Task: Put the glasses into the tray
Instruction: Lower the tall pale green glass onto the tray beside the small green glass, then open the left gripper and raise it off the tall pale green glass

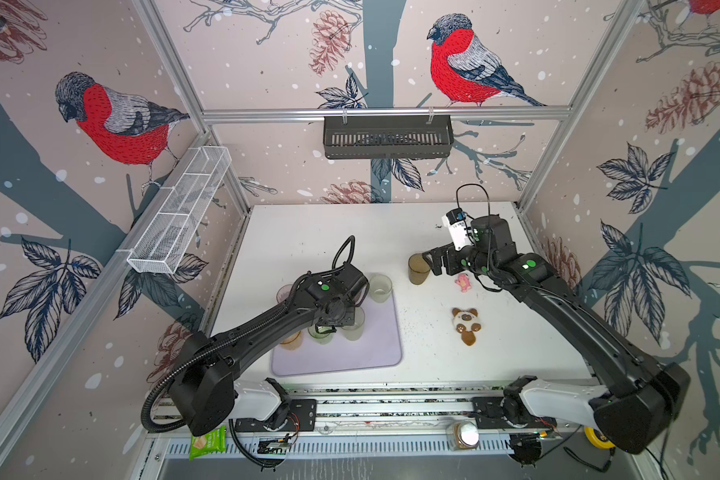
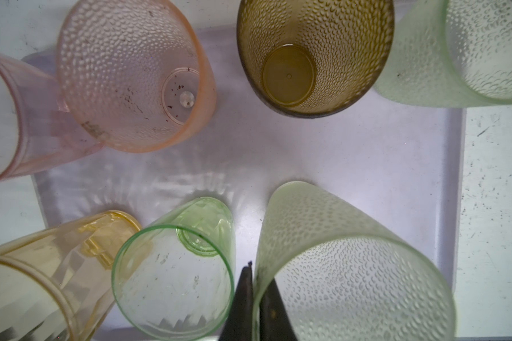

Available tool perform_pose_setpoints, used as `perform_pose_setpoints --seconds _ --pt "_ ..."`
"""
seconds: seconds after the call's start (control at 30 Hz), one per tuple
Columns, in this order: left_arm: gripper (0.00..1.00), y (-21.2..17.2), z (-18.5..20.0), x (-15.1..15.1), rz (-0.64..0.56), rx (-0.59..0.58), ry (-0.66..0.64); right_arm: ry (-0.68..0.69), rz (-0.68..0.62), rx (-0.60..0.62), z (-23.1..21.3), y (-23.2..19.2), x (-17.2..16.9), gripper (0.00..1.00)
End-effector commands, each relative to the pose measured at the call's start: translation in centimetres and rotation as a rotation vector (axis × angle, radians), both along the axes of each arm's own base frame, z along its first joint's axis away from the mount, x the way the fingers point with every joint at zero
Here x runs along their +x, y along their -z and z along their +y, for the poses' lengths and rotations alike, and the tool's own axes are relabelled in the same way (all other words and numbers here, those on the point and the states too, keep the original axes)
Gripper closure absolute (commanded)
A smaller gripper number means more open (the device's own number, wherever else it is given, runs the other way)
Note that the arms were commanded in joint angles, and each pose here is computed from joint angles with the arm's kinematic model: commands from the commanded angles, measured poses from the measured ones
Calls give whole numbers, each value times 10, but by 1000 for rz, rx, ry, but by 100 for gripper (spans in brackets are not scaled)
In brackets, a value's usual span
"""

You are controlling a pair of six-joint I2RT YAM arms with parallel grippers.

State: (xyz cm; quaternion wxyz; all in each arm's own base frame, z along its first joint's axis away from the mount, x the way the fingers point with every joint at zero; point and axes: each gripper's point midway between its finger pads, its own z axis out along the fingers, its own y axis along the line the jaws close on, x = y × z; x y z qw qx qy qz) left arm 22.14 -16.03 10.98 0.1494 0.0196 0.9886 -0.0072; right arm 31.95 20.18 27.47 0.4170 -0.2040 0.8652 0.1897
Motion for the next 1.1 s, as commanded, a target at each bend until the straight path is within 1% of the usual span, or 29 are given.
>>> perform_pose_setpoints --seconds 0.0,0.1,0.17,0.23,0.67,0.9,1.07 --pt "98 0 6 -3 6 26 -12 5 -16 2 0 -4 2 0" --pt "97 -1 7 -3 3 27 -13 7 -18 3 0 -4 2 0" --pt "94 -1 7 -3 3 30 -12 6 -19 4 0 -5 2 0" --pt "88 -1 8 -4 1 30 -13 7 -16 4 -1 -4 2 0" --pt "64 -11 8 -2 -20 18 -25 12 -23 1 -2 -6 1 0" --pt "60 -16 8 -1 -32 9 -33 14 -24 0 -2 -7 2 0" --pt "59 -32 7 4 -66 -1 -39 15 -20 -1 -2 -8 3 0"
